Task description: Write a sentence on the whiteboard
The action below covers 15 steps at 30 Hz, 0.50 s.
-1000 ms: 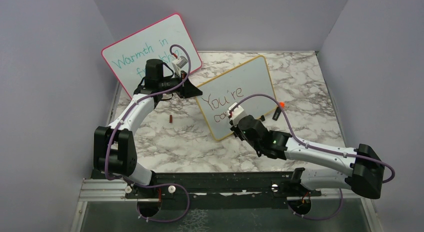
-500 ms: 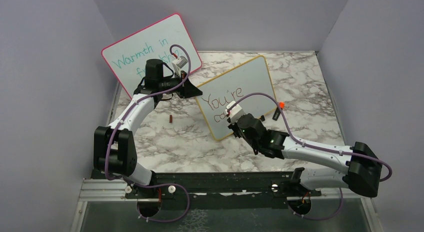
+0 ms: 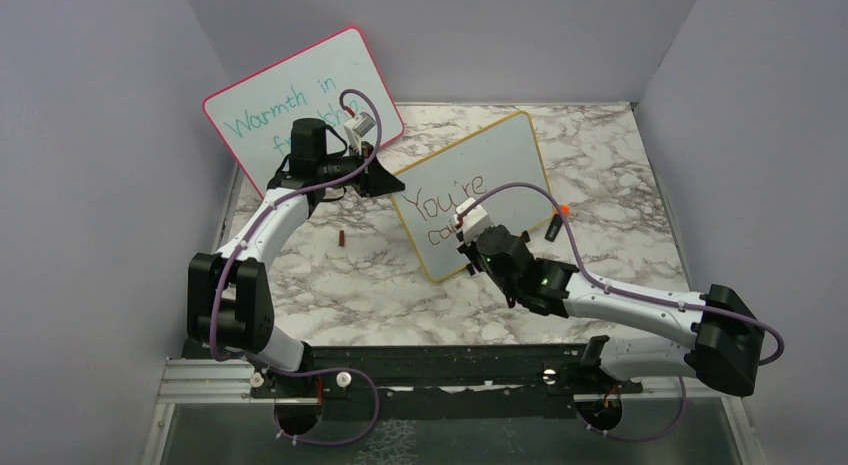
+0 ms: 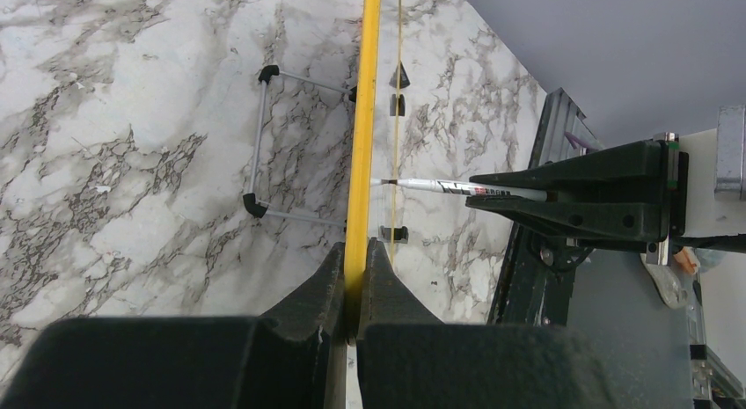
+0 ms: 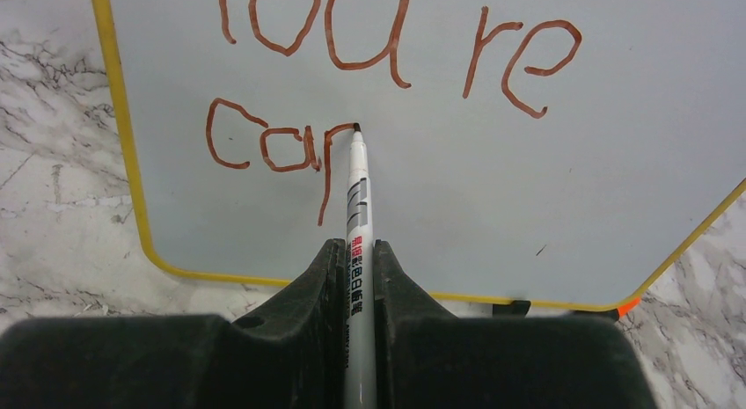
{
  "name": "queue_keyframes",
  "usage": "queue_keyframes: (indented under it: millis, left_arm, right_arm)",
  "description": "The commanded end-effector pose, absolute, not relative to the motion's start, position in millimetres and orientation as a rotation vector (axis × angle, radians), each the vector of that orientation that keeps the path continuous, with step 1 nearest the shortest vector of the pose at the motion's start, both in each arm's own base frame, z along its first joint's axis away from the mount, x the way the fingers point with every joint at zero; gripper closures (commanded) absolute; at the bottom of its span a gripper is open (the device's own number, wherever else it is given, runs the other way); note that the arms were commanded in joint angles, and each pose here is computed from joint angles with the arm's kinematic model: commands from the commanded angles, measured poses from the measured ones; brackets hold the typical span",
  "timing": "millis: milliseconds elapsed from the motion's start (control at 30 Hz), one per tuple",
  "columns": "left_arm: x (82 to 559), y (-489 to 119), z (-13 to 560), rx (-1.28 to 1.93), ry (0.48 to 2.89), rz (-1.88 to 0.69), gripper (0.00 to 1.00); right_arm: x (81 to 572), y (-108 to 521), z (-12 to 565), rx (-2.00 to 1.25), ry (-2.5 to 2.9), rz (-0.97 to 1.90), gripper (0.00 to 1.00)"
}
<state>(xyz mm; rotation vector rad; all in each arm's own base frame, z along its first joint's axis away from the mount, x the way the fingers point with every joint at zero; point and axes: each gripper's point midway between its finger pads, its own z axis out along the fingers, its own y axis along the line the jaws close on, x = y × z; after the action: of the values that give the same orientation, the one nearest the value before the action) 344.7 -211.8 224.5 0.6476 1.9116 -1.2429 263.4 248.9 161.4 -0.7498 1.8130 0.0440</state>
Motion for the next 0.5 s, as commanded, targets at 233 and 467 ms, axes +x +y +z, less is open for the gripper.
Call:
queue_keyframes:
  millis: [233, 467]
  left_arm:
    - [343.5, -202.2, 185.1, 0.597, 2.045, -1.197, 1.0]
    - [343.5, -202.2, 184.7, 0.596, 2.047, -1.198, 1.0]
  right_arm:
    - [259.3, 233.0, 150.3, -0.727, 1.887, 0.011, 0.99]
    - [251.5, 232.6, 142.2, -0.757, 1.917, 0.039, 0.99]
